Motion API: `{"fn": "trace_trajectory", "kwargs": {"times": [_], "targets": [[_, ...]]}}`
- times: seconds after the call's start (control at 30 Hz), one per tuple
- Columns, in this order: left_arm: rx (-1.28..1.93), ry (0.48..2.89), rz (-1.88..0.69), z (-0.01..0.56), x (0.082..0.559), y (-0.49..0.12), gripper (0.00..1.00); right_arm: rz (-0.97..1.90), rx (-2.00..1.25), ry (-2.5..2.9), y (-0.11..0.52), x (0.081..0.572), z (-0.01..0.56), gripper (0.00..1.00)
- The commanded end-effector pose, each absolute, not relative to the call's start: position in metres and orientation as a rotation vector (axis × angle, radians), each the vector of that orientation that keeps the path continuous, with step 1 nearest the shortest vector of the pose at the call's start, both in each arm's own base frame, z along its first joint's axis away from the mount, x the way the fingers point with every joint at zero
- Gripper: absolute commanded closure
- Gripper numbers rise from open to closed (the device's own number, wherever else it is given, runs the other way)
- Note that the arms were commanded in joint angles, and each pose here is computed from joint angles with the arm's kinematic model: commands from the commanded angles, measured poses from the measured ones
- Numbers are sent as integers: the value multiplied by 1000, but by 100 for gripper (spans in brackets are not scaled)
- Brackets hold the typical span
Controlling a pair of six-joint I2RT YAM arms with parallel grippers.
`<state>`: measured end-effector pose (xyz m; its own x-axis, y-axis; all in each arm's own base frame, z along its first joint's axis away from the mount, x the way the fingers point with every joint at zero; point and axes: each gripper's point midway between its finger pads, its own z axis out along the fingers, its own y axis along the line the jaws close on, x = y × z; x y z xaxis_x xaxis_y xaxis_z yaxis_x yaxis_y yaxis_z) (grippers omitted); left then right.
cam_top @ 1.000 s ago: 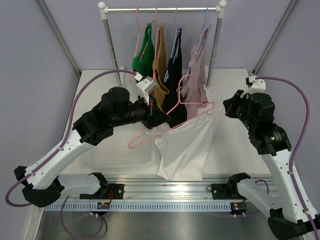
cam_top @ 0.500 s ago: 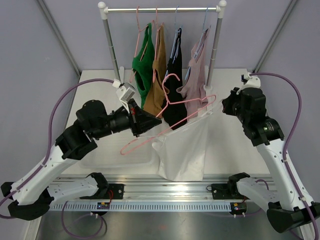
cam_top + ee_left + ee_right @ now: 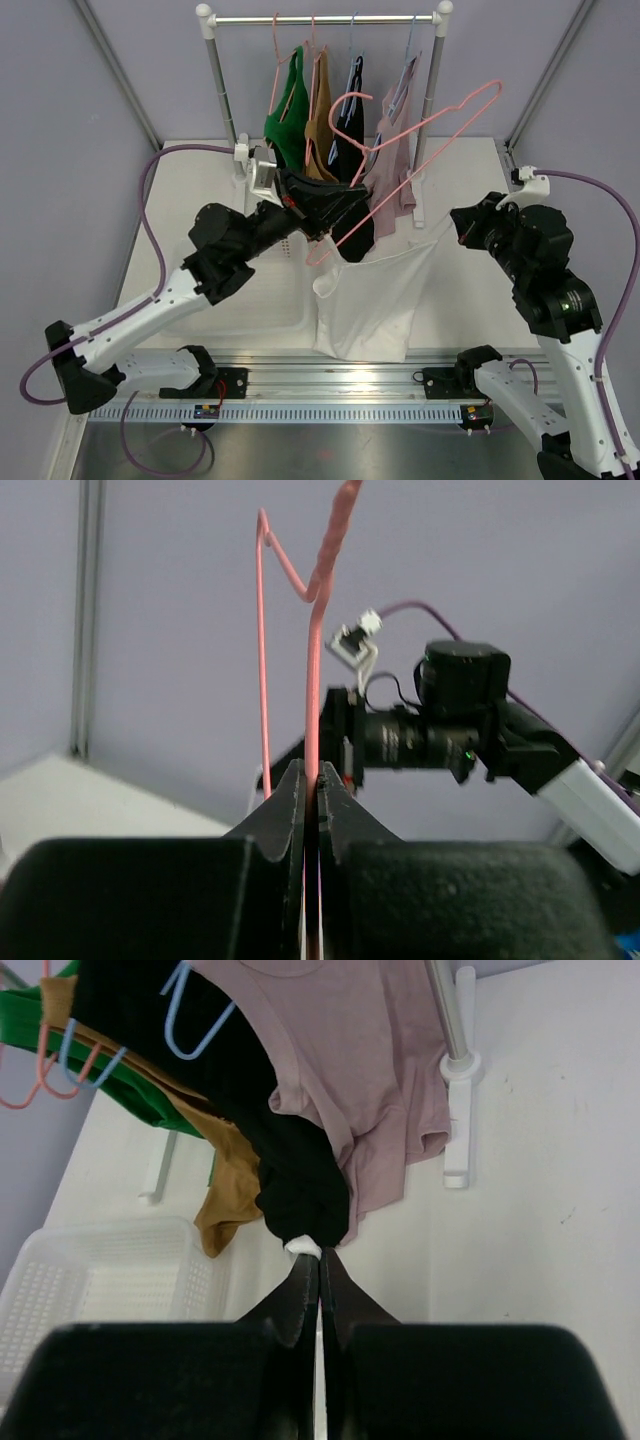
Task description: Remove the tank top from the hanger
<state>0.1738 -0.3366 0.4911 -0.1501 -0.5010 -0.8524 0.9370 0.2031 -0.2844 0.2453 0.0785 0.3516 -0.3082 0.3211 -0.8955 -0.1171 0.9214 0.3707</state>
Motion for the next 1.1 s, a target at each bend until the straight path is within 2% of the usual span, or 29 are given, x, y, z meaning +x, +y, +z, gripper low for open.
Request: {"fn": "trace_trajectory", "kwargs": {"times": [0.0,0.03,0.17,0.3,0.37,0.4,0.47,0.5,0.57,0.63,0.77,0.8,0.83,0.87,0.9,0.93,1.03,1.07], "targets": [[318,701,-1261,566,185,-309,100,524,84,1740,85,222,391,100],[289,627,-1235,577,186,-304,100,562,56,1735,91,215,394,100],[209,653,-1164,584,217,-316,100,557,65,1709,84,199,405,100],[180,630,-1123,582,224,-314,100,518,72,1815,84,208,376,100],[187,706,-1081,582,228,-310,100,568,58,1871,96,214,354,100],[205,839,-1036,563,240,-316,100,597,52,1888,102,217,347,100],[208,907,-998,566,234,-297,100,642,48,1959,113,225,321,100],[194,1032,-945,546,242,-291,100,659,54,1984,117,228,313,100],[132,1114,-910,541,237,-262,100,702,66,2044,126,235,289,100],[79,1277,-821,508,242,-242,100,717,78,2087,131,240,268,98],[-9,1442,-654,475,235,-189,100,673,129,2182,129,249,231,80],[-39,1520,-547,456,237,-171,100,656,138,2195,128,250,225,70],[-85,1533,-516,458,236,-158,100,636,152,2218,125,250,215,57],[-110,1555,-476,455,235,-148,100,619,157,2225,123,250,212,26],[-113,1592,-408,446,235,-138,100,600,160,2230,121,251,209,4],[-134,1587,-398,455,233,-130,100,559,179,2233,115,252,205,1],[-164,1662,-312,447,247,-116,100,513,179,2228,108,251,207,1],[-107,1707,-368,441,249,-128,100,509,170,2226,107,251,208,0]]}}
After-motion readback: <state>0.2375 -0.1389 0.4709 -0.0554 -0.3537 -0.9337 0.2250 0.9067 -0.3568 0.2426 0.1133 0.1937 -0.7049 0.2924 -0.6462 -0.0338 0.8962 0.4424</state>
